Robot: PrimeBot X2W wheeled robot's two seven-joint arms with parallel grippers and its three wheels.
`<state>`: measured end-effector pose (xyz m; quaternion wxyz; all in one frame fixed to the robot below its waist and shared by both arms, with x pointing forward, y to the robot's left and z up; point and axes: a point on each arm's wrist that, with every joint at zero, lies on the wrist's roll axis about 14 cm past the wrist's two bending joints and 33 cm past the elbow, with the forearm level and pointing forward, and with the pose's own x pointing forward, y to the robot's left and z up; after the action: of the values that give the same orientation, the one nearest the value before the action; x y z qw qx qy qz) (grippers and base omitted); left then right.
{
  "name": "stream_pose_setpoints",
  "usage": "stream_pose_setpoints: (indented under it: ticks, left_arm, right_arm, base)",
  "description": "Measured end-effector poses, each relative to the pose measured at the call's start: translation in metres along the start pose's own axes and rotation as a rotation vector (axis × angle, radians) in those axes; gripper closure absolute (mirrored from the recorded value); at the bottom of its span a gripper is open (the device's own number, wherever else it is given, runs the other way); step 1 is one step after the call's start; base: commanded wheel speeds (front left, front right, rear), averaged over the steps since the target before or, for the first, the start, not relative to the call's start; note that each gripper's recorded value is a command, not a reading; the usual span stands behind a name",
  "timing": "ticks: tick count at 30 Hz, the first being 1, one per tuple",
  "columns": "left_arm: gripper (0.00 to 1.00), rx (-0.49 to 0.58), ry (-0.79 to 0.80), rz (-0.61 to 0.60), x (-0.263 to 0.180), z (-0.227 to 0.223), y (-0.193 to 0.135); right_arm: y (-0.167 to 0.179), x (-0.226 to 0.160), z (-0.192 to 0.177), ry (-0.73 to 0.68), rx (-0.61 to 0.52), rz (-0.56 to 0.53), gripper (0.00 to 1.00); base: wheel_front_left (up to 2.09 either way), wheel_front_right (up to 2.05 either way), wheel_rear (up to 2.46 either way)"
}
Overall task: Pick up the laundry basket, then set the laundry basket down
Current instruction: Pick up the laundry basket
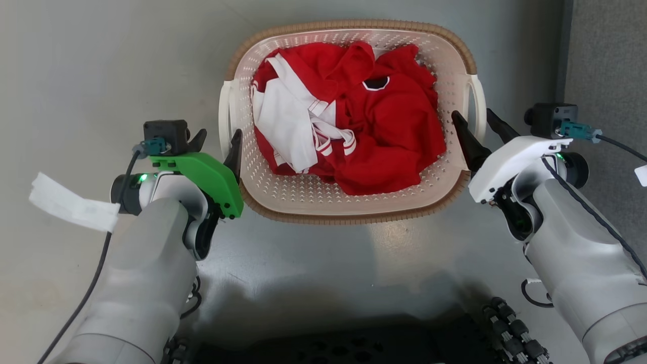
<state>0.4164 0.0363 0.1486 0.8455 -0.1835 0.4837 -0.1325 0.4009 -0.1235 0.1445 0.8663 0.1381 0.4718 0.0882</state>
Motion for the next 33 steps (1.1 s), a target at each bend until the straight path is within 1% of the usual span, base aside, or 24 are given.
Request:
stream_pose_setpoints:
  ticks: [4,10,11,12,13,14,15,16,17,23,33]
  left_arm:
    - [0.00,-0.008,0.032,-0.003,0.004,-0.006,0.000]
    - [0.00,-0.027,0.038,-0.013,0.009,-0.004,-0.001]
    - [0.16,-0.027,0.046,-0.016,0.009,-0.005,-0.001]
    - [0.47,-0.024,0.051,-0.017,0.010,-0.006,-0.001]
    - [0.64,-0.025,0.055,-0.017,0.010,-0.007,-0.001]
    - [0.86,-0.023,0.059,-0.018,0.010,-0.008,-0.001]
    - [1.00,-0.021,0.061,-0.028,0.010,-0.008,-0.003]
    - [1.00,-0.022,0.062,-0.034,0.011,-0.008,-0.005]
    - [1.00,-0.028,0.062,-0.042,0.012,-0.008,-0.008]
    - [1.00,-0.038,0.065,-0.049,0.012,-0.007,-0.011]
    - [1.00,-0.028,0.066,-0.053,0.004,-0.003,-0.015]
  right_arm:
    - [-0.003,0.002,-0.006,0.023,0.005,-0.006,0.00]
    - [0.006,0.013,0.001,0.021,0.012,0.020,0.00]
    - [0.006,0.014,0.002,0.022,0.007,0.021,0.00]
    - [0.006,0.015,0.002,0.025,0.002,0.023,0.00]
    - [0.006,0.016,0.001,0.027,0.000,0.024,0.02]
    - [0.004,0.016,0.001,0.031,0.001,0.020,0.41]
    - [0.002,0.017,0.000,0.034,0.001,0.015,0.65]
    - [0.000,0.017,0.000,0.038,-0.002,0.009,0.94]
    - [-0.003,0.017,0.000,0.041,-0.004,0.004,1.00]
    - [0.000,0.019,-0.001,0.046,0.007,0.008,1.00]
    - [0.008,0.010,0.006,0.031,0.000,0.018,1.00]
  base:
    - [0.00,0.00,0.00]
    - [0.00,0.00,0.00]
    - [0.00,0.00,0.00]
    - [0.00,0.00,0.00]
    - [0.00,0.00,0.00]
    - [0.00,0.00,0.00]
    - [0.00,0.00,0.00]
    - [0.00,0.00,0.00]
    - [0.00,0.00,0.00]
    - [0.00,0.00,0.00]
    - [0.00,0.00,0.00]
